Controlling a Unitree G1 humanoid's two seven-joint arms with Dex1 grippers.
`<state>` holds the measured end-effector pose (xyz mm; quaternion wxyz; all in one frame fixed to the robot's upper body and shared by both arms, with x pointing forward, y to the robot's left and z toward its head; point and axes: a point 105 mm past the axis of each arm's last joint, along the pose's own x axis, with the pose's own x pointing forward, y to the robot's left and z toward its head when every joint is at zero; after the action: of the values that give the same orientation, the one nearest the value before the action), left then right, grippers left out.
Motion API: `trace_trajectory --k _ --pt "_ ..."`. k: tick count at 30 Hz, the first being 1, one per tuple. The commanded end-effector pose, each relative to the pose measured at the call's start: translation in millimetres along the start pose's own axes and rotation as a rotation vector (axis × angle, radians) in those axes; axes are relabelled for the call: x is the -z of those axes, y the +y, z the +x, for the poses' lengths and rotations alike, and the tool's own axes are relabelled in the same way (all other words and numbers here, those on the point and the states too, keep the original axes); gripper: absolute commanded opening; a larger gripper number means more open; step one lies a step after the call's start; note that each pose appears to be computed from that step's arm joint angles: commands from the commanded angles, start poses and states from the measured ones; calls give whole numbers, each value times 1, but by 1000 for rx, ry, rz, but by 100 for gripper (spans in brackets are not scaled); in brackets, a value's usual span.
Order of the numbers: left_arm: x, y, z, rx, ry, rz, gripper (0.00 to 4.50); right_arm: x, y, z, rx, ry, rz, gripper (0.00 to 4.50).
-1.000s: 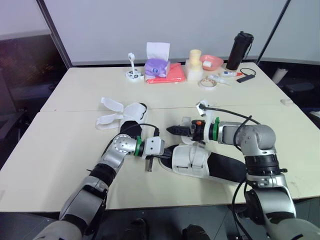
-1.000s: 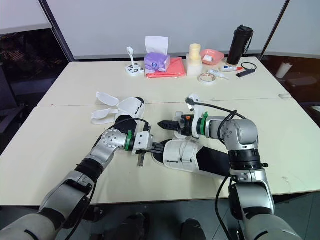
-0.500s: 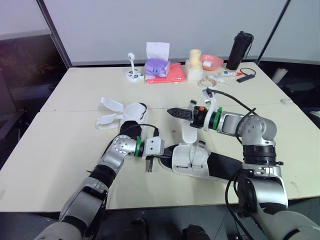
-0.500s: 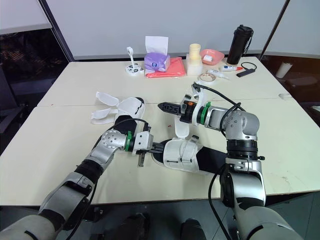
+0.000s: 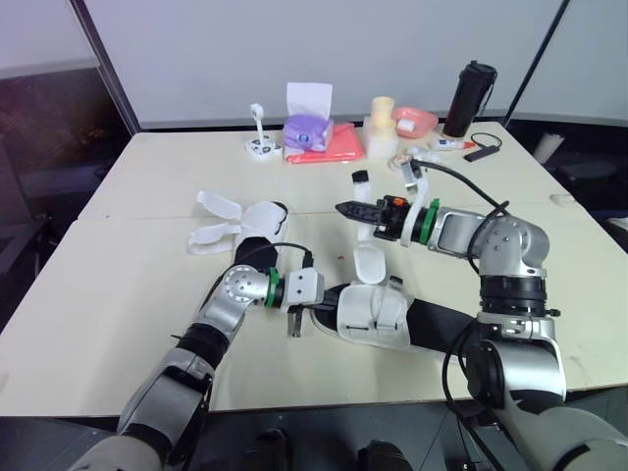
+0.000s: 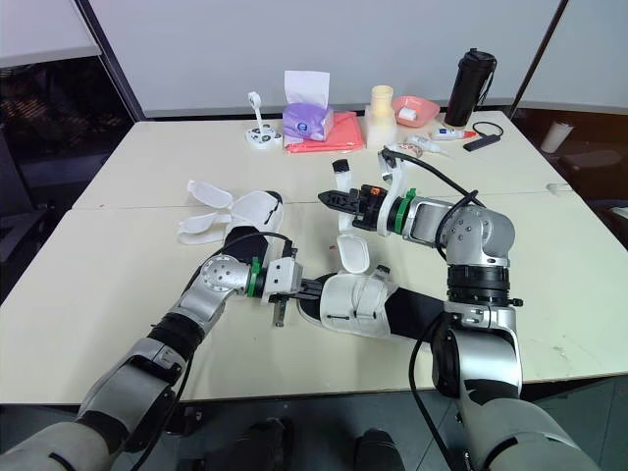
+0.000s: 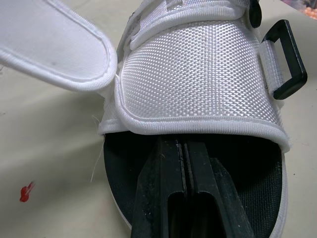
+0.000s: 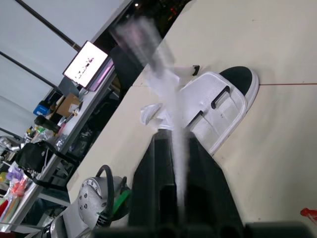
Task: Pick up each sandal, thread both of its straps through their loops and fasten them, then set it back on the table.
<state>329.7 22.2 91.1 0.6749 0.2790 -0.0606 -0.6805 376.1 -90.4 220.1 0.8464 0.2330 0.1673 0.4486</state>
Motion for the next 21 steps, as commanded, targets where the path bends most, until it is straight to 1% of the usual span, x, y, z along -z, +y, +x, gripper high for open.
trace_trajectory --k 1,6,9,13,18,21 --pt "11 -13 6 44 43 -29 0 -15 19 -5 -30 -25 -103 3" --pt "11 -15 6 48 42 -30 0 14 42 -16 -51 85 -359 3" --pt "12 -16 5 50 43 -32 0 35 62 -27 -113 120 -574 3" --pt "13 -14 4 42 38 -63 0 64 68 -39 -93 190 -835 3" --pt "15 -11 0 27 17 -168 0 76 79 -45 -131 198 -1004 3" --pt "20 -20 -2 96 34 -222 0 79 82 -44 -147 169 -1098 3"
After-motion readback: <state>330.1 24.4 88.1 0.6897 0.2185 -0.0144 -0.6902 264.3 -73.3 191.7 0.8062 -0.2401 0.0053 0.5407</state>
